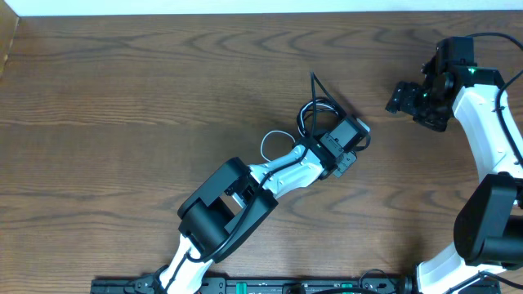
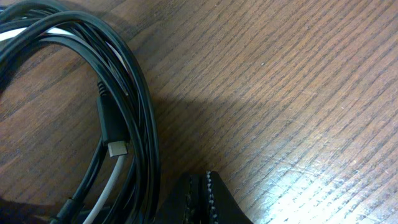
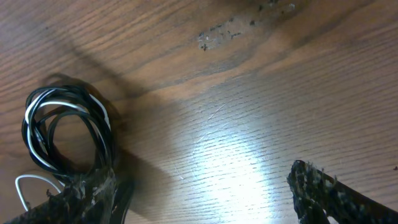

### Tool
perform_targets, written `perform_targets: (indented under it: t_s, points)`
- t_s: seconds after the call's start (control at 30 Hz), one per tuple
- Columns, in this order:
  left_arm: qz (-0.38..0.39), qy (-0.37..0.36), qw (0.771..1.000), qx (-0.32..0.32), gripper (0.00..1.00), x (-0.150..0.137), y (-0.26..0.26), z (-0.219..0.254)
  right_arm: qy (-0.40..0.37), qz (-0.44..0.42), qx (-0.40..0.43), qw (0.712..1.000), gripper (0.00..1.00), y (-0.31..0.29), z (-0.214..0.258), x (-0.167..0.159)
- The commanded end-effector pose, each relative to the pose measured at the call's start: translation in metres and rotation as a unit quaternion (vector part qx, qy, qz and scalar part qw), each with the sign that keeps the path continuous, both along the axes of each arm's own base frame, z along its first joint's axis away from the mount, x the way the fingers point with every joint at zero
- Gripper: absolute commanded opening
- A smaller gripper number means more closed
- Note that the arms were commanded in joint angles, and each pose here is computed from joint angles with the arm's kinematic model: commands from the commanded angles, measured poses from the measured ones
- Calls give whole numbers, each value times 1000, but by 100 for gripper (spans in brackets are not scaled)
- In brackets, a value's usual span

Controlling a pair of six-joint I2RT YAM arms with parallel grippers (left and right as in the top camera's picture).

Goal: Untangle cables

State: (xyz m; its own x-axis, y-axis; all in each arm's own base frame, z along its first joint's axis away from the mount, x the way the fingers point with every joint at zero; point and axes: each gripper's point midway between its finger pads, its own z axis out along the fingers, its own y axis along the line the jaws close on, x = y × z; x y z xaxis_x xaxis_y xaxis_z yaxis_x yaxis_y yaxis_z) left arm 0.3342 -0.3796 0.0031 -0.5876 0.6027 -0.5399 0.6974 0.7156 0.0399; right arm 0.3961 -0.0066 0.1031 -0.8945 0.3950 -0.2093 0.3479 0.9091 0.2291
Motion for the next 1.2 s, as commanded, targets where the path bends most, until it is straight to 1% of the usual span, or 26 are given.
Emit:
perform_targets:
  t_s: [0.0, 0.1, 0.17, 0.23, 0.3, 0.33, 0.4, 0.47, 0.53, 0.57, 0.6, 0.67, 0.97, 1.17]
  points:
    - [9, 5, 1000, 16, 7, 2, 7, -10, -18, 4, -7, 1000, 85, -2, 12, 4]
    - [14, -7, 1000, 1, 7, 7, 9, 17, -18, 4, -7, 1000, 85, -2, 12, 4]
    - [23, -37, 999, -33, 8, 18, 10, 62, -19, 4, -7, 1000, 86, -2, 12, 4]
    - [32, -59, 996, -58, 7, 27, 14, 93, -20, 4, -7, 1000, 86, -2, 13, 5]
    - [37, -77, 994, -73, 7, 34, 19, 114, -22, 4, -7, 1000, 86, -2, 13, 6]
    - [42, -80, 993, -75, 8, 38, 23, 117, -22, 4, -7, 1000, 86, -2, 13, 6]
    - [47, -75, 994, -69, 7, 42, 28, 110, -23, 4, -7, 1000, 86, -2, 13, 6]
    - [34, -50, 996, -58, 8, 38, 24, 85, -23, 4, -7, 1000, 86, -2, 13, 6]
    - [5, -28, 998, -56, 17, 31, 17, 68, -23, 5, -7, 1000, 86, -2, 13, 6]
    - [0, -20, 998, -55, 25, 29, 15, 59, -23, 5, -7, 1000, 86, -2, 13, 6]
    - [-2, -15, 998, -54, 30, 29, 14, 52, -22, 5, -7, 1000, 86, -1, 13, 6]
    - [-2, -9, 999, -48, 33, 29, 14, 41, -21, 5, -7, 1000, 86, -1, 13, 5]
    - [-20, 21, 998, -53, 34, 19, 7, 22, -21, 5, -7, 1000, 86, -1, 13, 6]
    - [-11, 16, 999, -39, 34, 25, 8, -3, -21, 5, -7, 1000, 86, -1, 13, 5]
